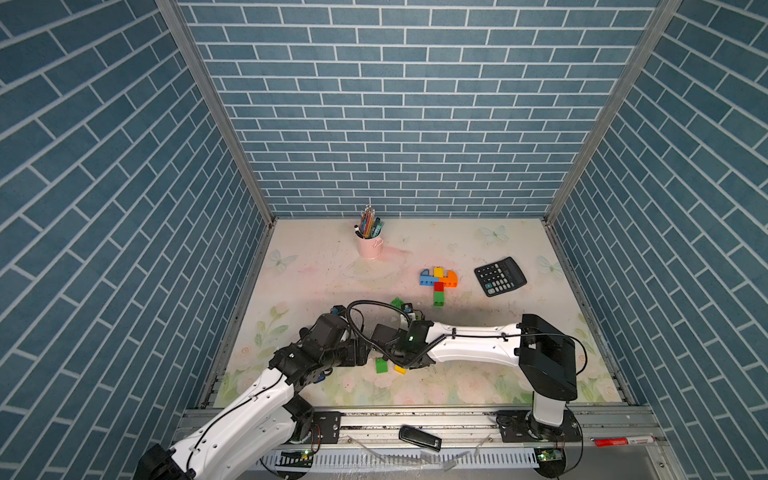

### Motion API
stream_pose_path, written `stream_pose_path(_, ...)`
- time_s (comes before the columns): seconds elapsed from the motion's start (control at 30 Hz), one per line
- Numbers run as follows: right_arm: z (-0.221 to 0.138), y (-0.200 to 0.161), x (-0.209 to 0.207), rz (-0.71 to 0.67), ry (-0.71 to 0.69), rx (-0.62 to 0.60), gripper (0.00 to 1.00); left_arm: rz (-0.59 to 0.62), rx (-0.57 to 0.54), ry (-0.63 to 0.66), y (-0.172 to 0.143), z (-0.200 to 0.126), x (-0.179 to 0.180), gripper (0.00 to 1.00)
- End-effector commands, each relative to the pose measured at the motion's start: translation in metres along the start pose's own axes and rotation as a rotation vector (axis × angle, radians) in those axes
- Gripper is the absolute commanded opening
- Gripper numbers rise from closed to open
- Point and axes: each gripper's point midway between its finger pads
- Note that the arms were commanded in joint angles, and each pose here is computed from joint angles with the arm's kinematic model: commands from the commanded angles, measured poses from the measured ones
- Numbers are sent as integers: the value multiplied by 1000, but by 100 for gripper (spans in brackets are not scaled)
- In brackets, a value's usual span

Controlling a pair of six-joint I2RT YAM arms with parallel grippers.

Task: Assemble a fork with lego
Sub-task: Pick up the lego brick from the center of the board.

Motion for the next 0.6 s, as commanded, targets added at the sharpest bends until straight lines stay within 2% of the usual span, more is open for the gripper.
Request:
stream_pose_path(0.0,1,-4,-8,51,-46,14,51,29,-13,-13,8,-4,-6,86)
stream_pose_path(0.17,5,-10,-6,48,-35,39,42,35,-12,-19,11,-2,-8,86)
stream_pose_path(0.33,7,-13,-6,45,-35,66,43,40,-15,-16,13,-1,-9,86)
stream_pose_path(0.47,9,-17,-11,55,-43,86,51,40,-14,-13,15,0,-9,86)
stream_pose_path(0.57,10,-19,-11,60,-39,94,46,40,-19,-13,16,0,-9,86)
Point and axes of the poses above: each gripper's point midway between its finger pads, its own z axis out along the fingers, its own x axis along the line the jaws close on, y = z × x, and after that the axes turned 8 degrees about z, right-handed
